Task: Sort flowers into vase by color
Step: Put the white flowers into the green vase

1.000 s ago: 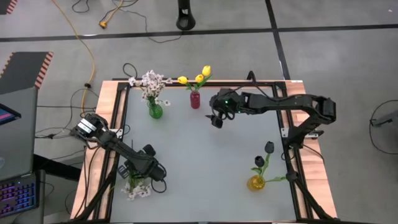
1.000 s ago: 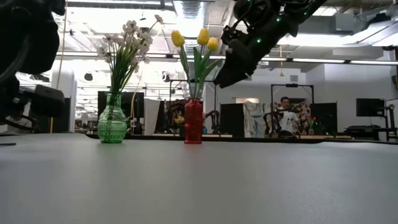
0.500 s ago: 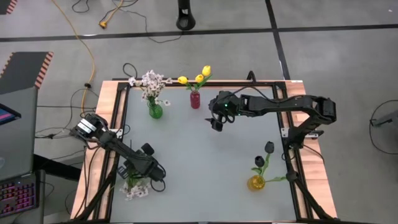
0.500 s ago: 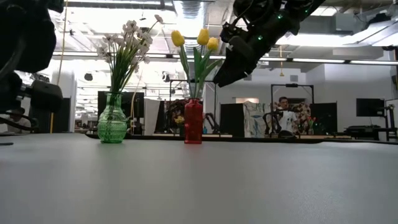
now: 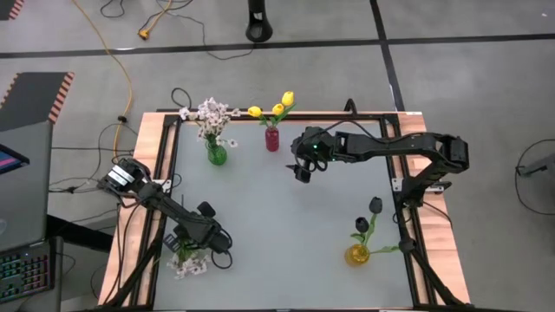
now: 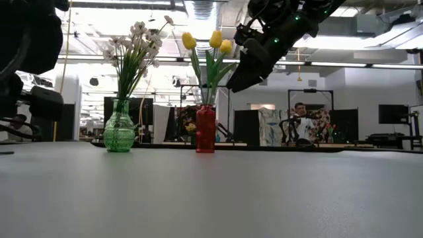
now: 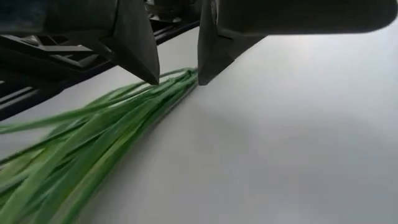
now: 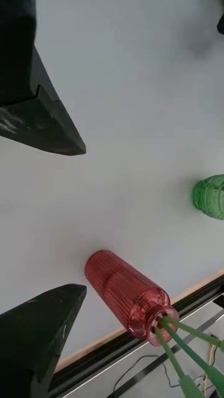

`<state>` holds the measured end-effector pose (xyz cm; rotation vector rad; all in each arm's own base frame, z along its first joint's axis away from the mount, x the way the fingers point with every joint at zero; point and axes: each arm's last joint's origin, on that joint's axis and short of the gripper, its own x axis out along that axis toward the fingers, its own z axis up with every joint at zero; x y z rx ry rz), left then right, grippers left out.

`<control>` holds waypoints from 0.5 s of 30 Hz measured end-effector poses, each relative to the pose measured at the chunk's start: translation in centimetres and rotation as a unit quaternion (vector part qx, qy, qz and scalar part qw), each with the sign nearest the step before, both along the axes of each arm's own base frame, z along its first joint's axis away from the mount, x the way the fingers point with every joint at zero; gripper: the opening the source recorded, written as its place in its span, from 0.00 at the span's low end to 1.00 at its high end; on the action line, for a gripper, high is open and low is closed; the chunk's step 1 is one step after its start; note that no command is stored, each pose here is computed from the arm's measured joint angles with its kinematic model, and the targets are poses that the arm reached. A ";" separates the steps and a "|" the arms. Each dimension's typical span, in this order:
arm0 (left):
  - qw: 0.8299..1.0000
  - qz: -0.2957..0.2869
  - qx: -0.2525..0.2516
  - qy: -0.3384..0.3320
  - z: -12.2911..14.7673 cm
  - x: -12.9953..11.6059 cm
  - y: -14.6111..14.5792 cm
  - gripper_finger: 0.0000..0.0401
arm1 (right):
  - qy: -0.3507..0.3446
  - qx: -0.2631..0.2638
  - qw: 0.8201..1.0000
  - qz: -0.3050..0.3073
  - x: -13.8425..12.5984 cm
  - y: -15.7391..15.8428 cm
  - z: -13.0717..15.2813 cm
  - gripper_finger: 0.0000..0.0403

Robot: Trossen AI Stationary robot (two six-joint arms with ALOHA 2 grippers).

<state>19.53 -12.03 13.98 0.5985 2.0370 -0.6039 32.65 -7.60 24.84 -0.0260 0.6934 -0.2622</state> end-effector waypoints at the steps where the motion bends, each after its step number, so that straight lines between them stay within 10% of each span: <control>1: 1.000 0.000 -0.001 0.001 0.0 0.0 0.0 0.25 | 0.000 0.000 1.000 0.000 0.0 0.0 0.0 0.95; 15: 0.999 -0.028 0.023 0.028 -1.4 -2.4 -0.2 0.49 | 0.001 0.000 1.000 0.000 0.0 0.0 0.0 0.95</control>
